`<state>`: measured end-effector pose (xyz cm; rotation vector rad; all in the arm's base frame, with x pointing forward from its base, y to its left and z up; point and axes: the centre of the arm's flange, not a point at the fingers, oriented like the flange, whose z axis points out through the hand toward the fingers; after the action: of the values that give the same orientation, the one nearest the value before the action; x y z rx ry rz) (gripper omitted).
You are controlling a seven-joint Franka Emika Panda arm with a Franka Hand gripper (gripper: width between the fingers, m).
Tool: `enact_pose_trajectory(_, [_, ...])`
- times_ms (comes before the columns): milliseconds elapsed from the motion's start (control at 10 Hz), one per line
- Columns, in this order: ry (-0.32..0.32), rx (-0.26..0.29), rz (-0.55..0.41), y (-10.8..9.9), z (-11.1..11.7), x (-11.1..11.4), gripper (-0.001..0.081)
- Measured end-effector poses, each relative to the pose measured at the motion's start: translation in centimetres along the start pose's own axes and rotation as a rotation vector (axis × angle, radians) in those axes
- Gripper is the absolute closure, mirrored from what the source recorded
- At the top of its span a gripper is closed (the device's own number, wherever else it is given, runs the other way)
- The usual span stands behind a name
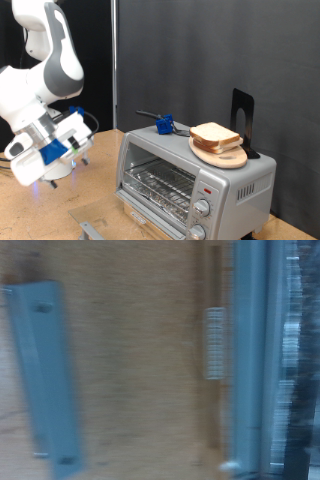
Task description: Make a piece of toast with the oven
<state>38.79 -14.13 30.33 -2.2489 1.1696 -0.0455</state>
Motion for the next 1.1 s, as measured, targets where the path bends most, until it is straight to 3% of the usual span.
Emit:
enact_pose_trajectory(200, [-0.100, 0.059, -0.027, -2.6, -1.1, -1.0, 0.0006])
enact_pose_trajectory(300, [-0.111, 0.080, -0.036, -3.8, -1.7, -1.4, 0.0006])
enact_pose_trajectory(500, [-0.067, 0.087, -0.024, -6.1, -2.4, -2.4, 0.0006])
enact_pose_trajectory(700, [-0.100, 0.090, -0.018, -5.8, -2.1, -2.5, 0.0006])
enact_pose_trajectory(900, [-0.140, 0.154, -0.008, -7.3, -2.2, -3.2, 0.0006])
enact_pose_trajectory(1100, [-0.157, 0.199, -0.030, -10.4, -2.5, -4.7, 0.0006])
